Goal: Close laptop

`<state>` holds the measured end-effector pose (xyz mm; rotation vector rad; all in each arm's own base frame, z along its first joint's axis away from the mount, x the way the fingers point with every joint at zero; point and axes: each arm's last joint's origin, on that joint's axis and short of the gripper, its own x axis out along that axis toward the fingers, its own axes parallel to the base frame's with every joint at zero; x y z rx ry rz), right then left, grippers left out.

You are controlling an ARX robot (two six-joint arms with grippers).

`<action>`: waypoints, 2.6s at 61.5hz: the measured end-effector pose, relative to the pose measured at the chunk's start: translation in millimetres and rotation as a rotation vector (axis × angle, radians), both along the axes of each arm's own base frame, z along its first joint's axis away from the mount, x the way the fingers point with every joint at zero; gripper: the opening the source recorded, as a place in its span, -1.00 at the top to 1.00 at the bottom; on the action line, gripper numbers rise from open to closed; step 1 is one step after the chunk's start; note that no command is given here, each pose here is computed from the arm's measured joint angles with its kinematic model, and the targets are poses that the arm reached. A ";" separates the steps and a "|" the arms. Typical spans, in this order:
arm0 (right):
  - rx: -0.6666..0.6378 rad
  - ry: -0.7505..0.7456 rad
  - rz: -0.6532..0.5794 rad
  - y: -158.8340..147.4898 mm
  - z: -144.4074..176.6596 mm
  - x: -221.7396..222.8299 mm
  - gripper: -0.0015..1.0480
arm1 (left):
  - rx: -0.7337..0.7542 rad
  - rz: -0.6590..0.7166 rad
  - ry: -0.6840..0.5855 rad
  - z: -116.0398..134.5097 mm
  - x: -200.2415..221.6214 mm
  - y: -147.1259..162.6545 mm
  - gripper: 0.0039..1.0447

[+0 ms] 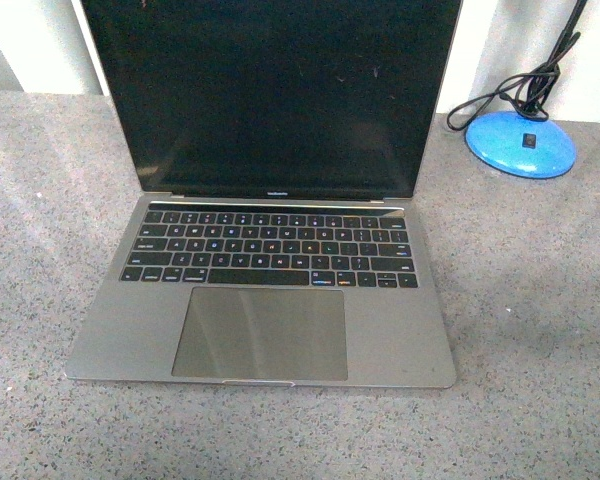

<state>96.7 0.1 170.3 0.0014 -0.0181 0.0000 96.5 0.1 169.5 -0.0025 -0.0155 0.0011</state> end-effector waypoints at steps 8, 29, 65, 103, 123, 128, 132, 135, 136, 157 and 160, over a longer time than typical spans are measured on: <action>0.000 0.000 0.000 0.0 0.0 0.0 -0.81 | 0.000 0.000 0.000 0.0 0.0 0.0 -0.87; 0.000 0.000 0.000 0.0 0.0 0.0 -0.81 | 0.000 0.000 0.000 0.0 0.0 0.0 -0.87; -0.028 0.488 -0.136 -4.3 30.5 82.9 -0.81 | -0.133 0.315 0.315 41.5 79.9 37.5 -0.87; -0.186 0.409 0.167 82.9 83.9 228.9 -0.81 | -0.157 0.118 0.164 91.7 210.7 16.0 -0.87; -0.177 0.399 0.178 93.6 79.7 269.7 -0.36 | -0.184 0.040 0.176 91.7 255.5 -3.9 -0.44; -0.176 0.396 0.195 96.9 79.7 280.6 -0.06 | -0.208 0.013 0.177 92.6 269.3 -9.5 -0.17; -0.172 0.389 0.207 98.7 82.7 287.0 0.15 | -0.206 -0.002 0.174 95.0 279.7 -15.3 0.07; -0.168 0.384 0.221 99.9 85.6 291.6 0.32 | -0.206 -0.008 0.173 96.1 284.6 -18.2 0.21; -0.168 0.383 0.223 100.2 86.1 292.4 0.35 | -0.206 -0.009 0.171 98.0 287.3 -19.6 0.28; -0.129 0.385 0.277 100.2 95.6 318.2 0.98 | -0.206 -0.040 0.232 106.7 307.3 -44.6 0.94; -0.119 0.393 0.280 100.3 94.7 321.4 0.98 | -0.211 -0.038 0.252 105.8 308.3 -47.0 0.94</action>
